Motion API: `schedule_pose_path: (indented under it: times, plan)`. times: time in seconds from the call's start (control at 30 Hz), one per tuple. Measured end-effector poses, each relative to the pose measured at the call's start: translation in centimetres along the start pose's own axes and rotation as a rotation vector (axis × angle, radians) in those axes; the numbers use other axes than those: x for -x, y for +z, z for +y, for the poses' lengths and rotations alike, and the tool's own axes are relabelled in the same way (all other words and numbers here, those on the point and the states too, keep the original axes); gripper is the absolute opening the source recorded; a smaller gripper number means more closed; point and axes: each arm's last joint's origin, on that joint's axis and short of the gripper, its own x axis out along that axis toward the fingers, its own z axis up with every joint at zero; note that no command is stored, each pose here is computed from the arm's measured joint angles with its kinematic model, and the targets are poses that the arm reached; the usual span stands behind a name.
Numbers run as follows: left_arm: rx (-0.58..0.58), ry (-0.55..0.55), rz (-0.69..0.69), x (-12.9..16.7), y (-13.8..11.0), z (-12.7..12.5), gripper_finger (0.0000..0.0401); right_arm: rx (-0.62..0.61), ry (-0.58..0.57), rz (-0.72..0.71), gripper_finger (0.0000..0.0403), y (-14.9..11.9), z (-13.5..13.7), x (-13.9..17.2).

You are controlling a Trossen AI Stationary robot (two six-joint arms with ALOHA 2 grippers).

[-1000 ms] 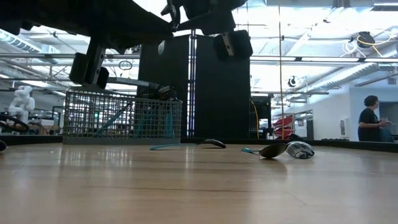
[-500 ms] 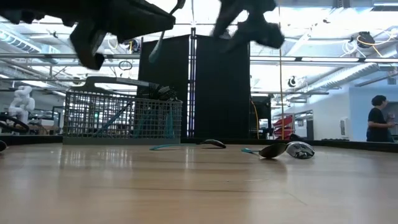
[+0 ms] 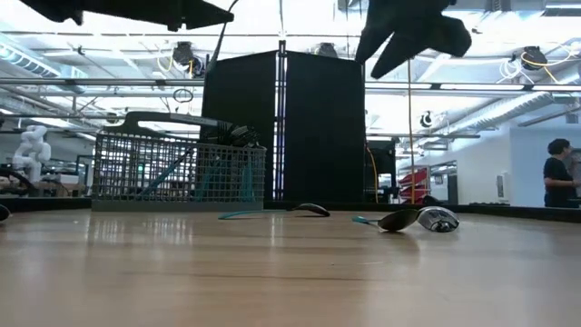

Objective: Sort silverware
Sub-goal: Put the blue spoon in the silverware rack

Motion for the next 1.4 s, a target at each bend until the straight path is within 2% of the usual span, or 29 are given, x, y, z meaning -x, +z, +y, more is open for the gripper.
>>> schedule_pose_path:
  times: [0.1,0.23,0.33,0.5,0.6,0.87,1.03,1.3,1.4]
  plan:
    - [0.136,0.032,-0.047,-0.2,-0.9,3.6,0.0000,0.004,0.018,-0.058,0.0130,-1.9,0.3,-1.4]
    - [0.306,0.016,-0.040,-1.8,-3.4,7.6,0.0000,-0.006,0.031,-0.140,0.0130,-3.6,0.3,-3.7]
    - [0.417,0.026,-0.025,-3.1,-5.9,9.9,0.0000,-0.021,0.026,-0.188,0.0130,-4.3,0.1,-5.2]
    - [0.511,0.037,-0.158,-4.4,-8.5,12.5,0.0000,0.018,0.016,-0.158,0.0130,-4.4,-0.2,-7.0]
    - [0.550,0.039,-0.200,-5.1,-9.8,12.7,0.0000,0.037,0.013,-0.149,0.0130,-4.3,-0.3,-7.3]
    - [0.599,0.076,-0.102,-7.9,-13.5,12.8,0.0000,0.094,0.015,-0.157,0.0130,-4.0,-0.3,-7.4]
    - [0.603,0.081,-0.087,-9.1,-14.2,12.9,0.0000,0.100,0.017,-0.154,0.0130,-4.1,-0.3,-7.4]
    - [0.607,0.203,-0.039,-9.4,-14.4,12.5,0.0000,0.109,0.030,-0.151,0.0130,-4.5,0.0,-7.1]
    - [0.587,0.210,-0.049,-9.6,-14.1,12.1,0.0001,0.113,0.036,-0.151,0.0130,-4.7,0.1,-7.0]
